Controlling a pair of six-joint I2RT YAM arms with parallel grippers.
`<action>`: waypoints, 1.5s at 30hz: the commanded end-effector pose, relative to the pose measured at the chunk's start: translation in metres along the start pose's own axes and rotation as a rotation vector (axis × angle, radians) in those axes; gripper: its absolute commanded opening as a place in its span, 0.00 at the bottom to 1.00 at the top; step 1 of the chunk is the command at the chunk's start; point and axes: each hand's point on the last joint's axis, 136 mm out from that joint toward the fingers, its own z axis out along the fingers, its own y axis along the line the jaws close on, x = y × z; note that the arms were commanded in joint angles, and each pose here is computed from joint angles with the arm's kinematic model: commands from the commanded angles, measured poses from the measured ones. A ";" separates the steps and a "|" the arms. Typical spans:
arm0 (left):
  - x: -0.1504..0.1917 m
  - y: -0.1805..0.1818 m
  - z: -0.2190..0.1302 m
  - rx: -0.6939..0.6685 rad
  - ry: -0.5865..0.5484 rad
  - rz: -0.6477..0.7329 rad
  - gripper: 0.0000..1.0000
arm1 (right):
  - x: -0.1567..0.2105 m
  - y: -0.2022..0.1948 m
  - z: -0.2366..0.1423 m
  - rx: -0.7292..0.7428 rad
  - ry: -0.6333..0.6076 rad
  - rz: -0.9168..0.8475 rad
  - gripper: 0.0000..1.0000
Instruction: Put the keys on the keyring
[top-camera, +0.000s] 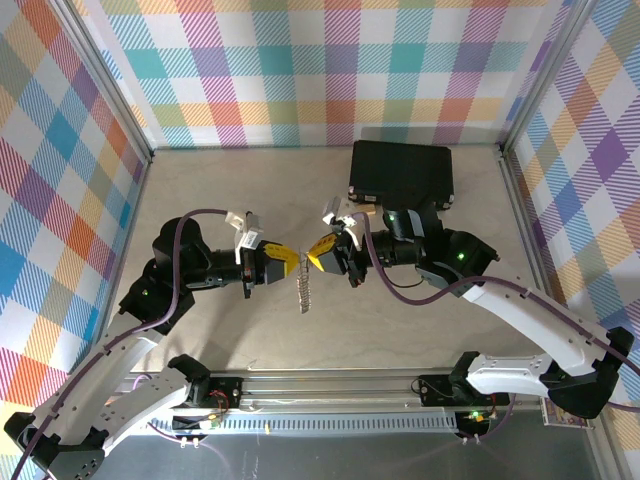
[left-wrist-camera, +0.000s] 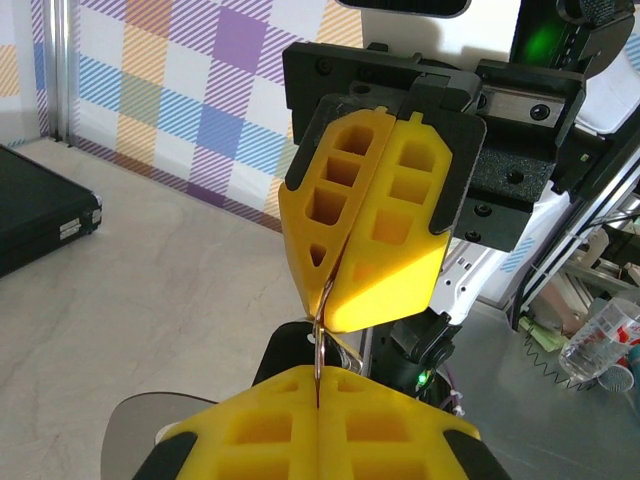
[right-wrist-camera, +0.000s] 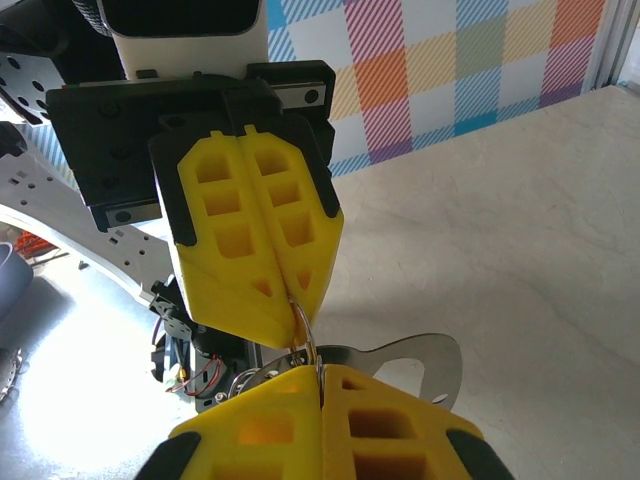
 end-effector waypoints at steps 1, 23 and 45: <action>-0.010 -0.008 -0.001 0.023 -0.040 0.058 0.00 | -0.001 0.005 -0.004 -0.009 -0.013 -0.012 0.00; -0.010 -0.007 -0.002 0.013 -0.041 0.058 0.00 | -0.006 0.014 -0.010 -0.046 -0.046 -0.012 0.00; -0.012 -0.010 -0.004 0.022 -0.048 0.064 0.00 | -0.004 0.007 -0.003 -0.025 -0.034 -0.010 0.00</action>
